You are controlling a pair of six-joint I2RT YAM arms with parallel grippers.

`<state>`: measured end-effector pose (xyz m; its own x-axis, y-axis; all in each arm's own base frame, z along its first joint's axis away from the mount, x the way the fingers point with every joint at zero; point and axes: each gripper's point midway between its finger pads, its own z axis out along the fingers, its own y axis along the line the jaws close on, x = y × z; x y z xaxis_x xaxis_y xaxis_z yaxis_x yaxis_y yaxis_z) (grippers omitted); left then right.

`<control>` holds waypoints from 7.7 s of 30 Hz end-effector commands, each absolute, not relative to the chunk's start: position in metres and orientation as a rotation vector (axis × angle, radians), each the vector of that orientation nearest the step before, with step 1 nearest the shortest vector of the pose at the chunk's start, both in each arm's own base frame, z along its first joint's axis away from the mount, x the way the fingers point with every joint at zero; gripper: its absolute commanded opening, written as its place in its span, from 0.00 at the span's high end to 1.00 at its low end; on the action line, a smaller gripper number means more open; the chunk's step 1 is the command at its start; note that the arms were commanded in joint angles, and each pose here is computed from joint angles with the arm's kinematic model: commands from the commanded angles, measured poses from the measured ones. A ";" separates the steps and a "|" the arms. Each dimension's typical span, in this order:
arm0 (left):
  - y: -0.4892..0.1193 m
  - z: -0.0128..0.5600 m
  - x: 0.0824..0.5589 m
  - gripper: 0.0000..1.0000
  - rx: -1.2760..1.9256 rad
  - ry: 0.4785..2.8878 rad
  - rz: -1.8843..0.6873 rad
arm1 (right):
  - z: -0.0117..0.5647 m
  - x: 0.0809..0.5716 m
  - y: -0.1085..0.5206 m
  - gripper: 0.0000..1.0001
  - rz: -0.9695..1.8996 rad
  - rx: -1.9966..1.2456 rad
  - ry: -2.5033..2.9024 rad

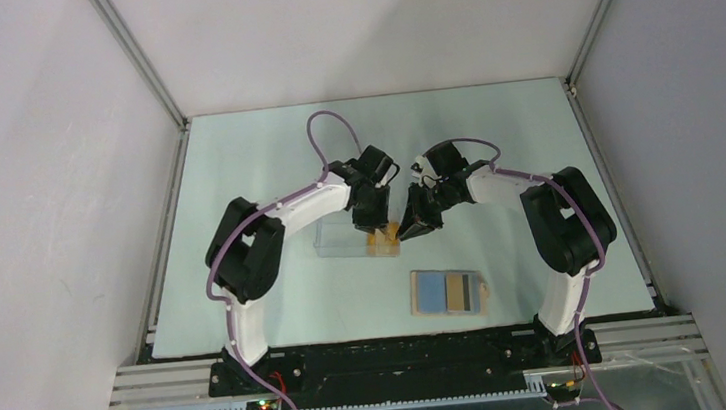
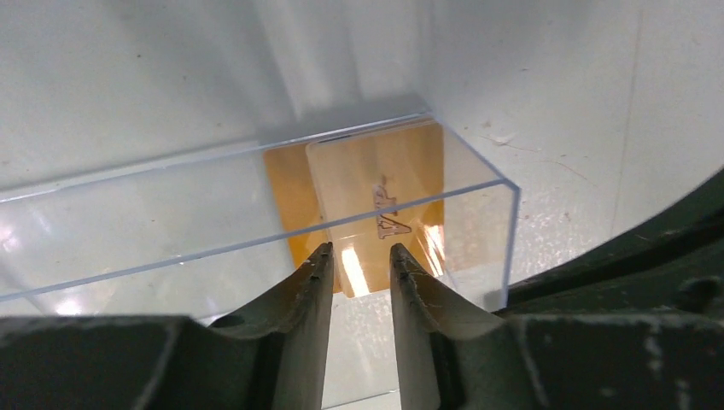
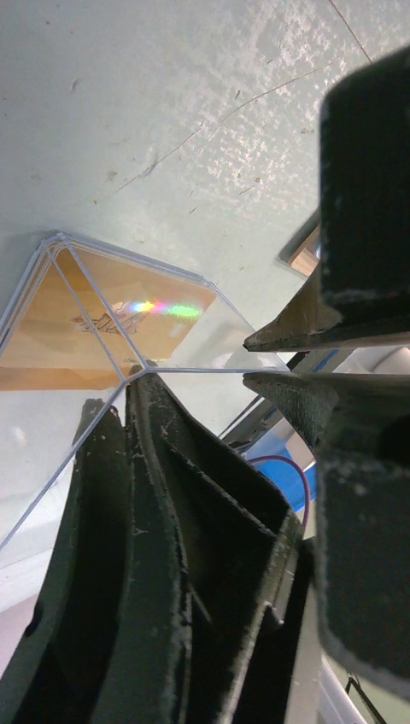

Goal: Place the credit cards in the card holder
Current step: Pick up the credit card from the storage box, then insert the credit card into the card holder.

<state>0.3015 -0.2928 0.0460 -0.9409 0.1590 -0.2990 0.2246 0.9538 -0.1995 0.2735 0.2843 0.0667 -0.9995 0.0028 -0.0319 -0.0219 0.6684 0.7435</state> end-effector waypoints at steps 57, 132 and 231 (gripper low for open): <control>-0.326 0.084 0.306 0.96 0.277 2.754 -0.542 | 0.056 0.268 0.287 0.87 1.246 -0.063 2.878; -0.323 0.342 0.178 1.00 0.183 1.743 -1.880 | 0.307 0.190 0.246 0.56 1.912 -0.340 1.981; -0.342 -0.004 0.158 0.90 -0.122 2.837 -0.919 | 0.038 0.168 0.173 1.00 1.155 0.162 2.549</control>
<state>0.1628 -0.3516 0.0129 -0.9805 -0.1606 -0.1134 -0.0486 0.7570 -0.6516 0.1665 0.1663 0.0355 -0.9368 0.2353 -0.2589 -0.0227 0.6976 0.7162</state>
